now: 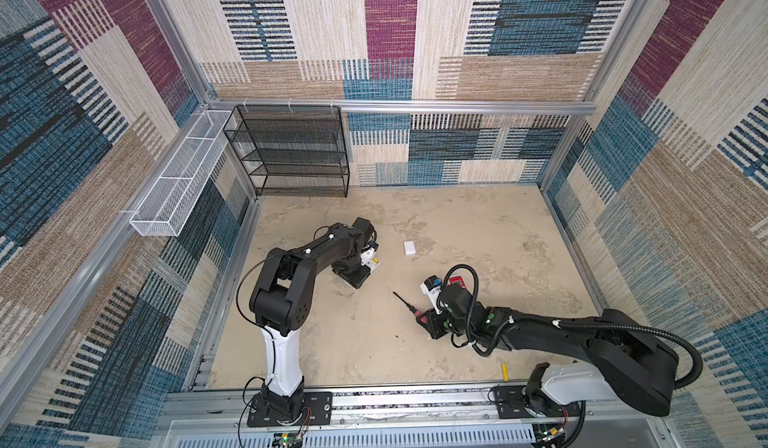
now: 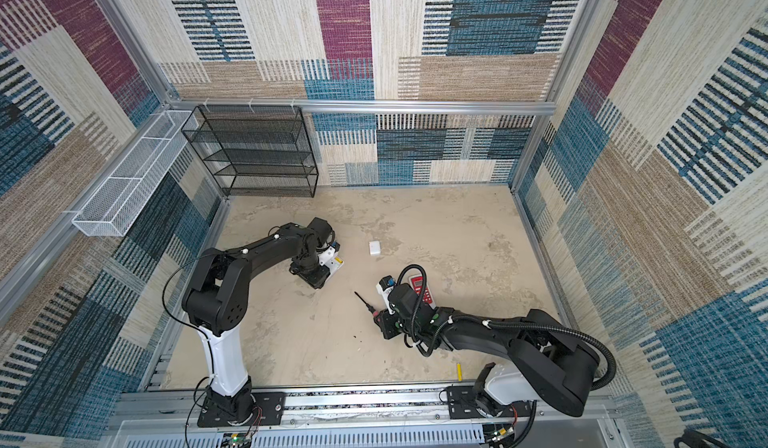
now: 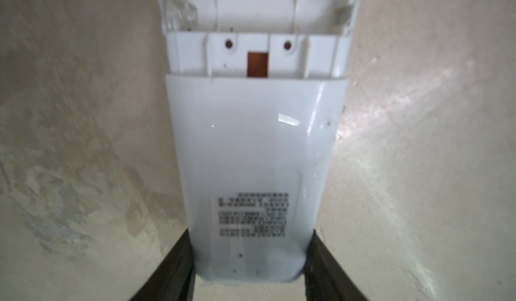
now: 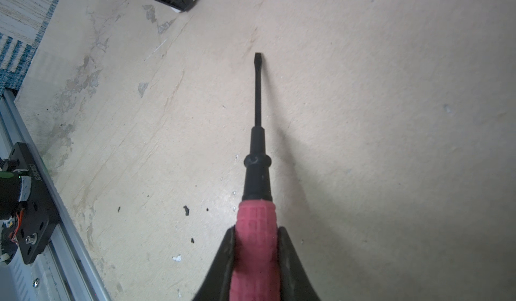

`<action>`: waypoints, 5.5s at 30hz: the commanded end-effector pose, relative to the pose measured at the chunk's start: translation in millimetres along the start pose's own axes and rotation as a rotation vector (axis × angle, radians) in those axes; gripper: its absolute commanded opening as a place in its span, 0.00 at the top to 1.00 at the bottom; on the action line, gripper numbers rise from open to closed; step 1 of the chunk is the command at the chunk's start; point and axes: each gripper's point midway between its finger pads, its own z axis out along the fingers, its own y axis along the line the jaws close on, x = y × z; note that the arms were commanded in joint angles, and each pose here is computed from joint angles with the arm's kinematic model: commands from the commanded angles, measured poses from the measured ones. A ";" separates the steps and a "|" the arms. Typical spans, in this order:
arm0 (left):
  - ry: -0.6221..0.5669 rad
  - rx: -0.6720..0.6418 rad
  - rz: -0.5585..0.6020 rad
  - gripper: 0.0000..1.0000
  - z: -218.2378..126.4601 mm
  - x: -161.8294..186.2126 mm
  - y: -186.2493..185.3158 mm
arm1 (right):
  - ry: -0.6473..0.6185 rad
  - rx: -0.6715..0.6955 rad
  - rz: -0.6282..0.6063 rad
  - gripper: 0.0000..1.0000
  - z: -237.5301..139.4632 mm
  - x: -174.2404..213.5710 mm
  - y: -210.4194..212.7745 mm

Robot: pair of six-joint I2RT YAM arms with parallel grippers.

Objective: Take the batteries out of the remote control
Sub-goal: 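Draw the screwdriver back from the remote with the right gripper while the left holds it, then bring the screwdriver tip back to the remaining yellow battery with the right gripper, then pry the remaining yellow battery with the screwdriver tip while the left holds the remote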

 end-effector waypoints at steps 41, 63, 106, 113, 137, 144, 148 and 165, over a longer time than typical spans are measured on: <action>-0.035 0.165 0.046 0.66 -9.7 2.6 -110.8 | -0.007 0.013 0.127 1.00 2.2 -52.4 5.0; -0.034 0.153 0.037 0.66 -9.2 -1.9 -120.1 | 0.009 0.094 0.195 1.00 6.2 -48.7 -9.9; -0.031 0.142 0.019 0.67 -5.6 -9.7 -124.0 | 0.045 0.133 0.270 1.00 9.6 -33.3 -20.2; -0.026 0.141 0.049 0.67 -6.7 -10.5 -125.1 | 0.037 0.103 0.293 1.00 9.0 -33.5 -15.7; 0.004 0.109 0.103 0.67 -4.1 -9.8 -128.8 | 0.059 0.124 0.360 1.00 17.5 -38.1 -15.3; -0.012 0.112 0.102 0.67 -8.8 -12.8 -129.4 | 0.034 0.112 0.357 1.00 17.6 -41.3 -14.8; -0.009 0.127 0.104 0.67 -8.8 -11.9 -132.2 | 0.025 0.118 0.352 1.00 19.8 -36.1 -19.5; 0.003 0.130 0.099 0.67 -7.3 -10.4 -132.4 | 0.003 0.125 0.308 1.00 24.1 -16.0 -33.5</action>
